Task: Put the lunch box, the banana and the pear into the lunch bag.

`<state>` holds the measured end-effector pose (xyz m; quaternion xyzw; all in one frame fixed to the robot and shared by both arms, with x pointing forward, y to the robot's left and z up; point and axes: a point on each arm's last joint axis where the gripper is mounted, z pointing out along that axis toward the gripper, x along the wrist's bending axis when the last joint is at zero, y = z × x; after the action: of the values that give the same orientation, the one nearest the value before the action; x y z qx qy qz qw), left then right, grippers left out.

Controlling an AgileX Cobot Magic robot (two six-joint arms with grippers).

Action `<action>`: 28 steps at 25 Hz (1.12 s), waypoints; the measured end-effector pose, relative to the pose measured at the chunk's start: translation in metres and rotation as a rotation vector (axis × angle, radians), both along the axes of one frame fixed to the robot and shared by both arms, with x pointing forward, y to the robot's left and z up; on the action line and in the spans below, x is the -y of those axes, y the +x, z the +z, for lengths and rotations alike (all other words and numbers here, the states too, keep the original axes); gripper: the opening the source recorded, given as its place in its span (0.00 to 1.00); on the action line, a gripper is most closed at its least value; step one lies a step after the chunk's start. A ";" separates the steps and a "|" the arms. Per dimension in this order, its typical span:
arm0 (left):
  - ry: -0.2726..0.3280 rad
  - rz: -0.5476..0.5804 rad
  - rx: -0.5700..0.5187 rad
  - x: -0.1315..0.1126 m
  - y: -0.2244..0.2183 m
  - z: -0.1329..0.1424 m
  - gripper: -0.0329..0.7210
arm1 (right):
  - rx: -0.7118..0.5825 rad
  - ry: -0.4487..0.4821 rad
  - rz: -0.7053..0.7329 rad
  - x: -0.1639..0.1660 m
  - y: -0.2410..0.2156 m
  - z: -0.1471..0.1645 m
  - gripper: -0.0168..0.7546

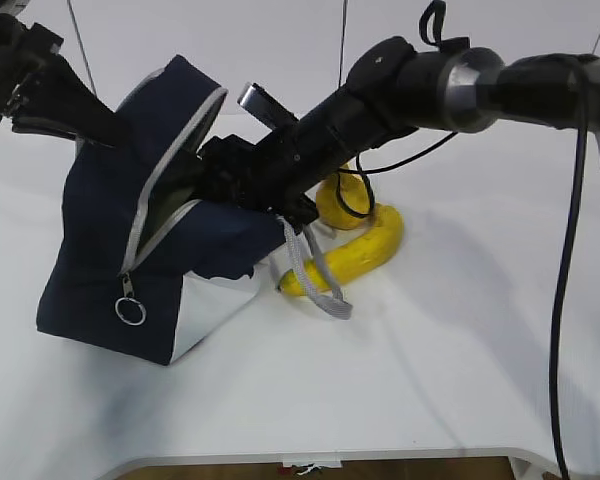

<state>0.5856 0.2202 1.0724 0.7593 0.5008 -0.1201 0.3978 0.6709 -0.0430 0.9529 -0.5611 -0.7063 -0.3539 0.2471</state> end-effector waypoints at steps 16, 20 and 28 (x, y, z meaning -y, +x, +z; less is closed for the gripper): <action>0.041 -0.015 -0.003 -0.002 -0.001 -0.003 0.05 | 0.004 -0.125 0.102 0.004 0.001 0.046 0.77; 0.065 -0.021 -0.002 -0.004 -0.001 -0.004 0.05 | 0.038 -0.132 0.100 0.004 0.003 0.055 0.77; 0.086 -0.002 -0.003 -0.013 0.000 -0.005 0.05 | 0.091 -0.151 0.102 0.005 0.006 0.065 0.77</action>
<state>0.5855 0.2332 1.0670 0.7761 0.5053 -0.1000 0.3638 0.6773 -0.0484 1.0181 -0.5250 -0.7689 -0.3118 0.1896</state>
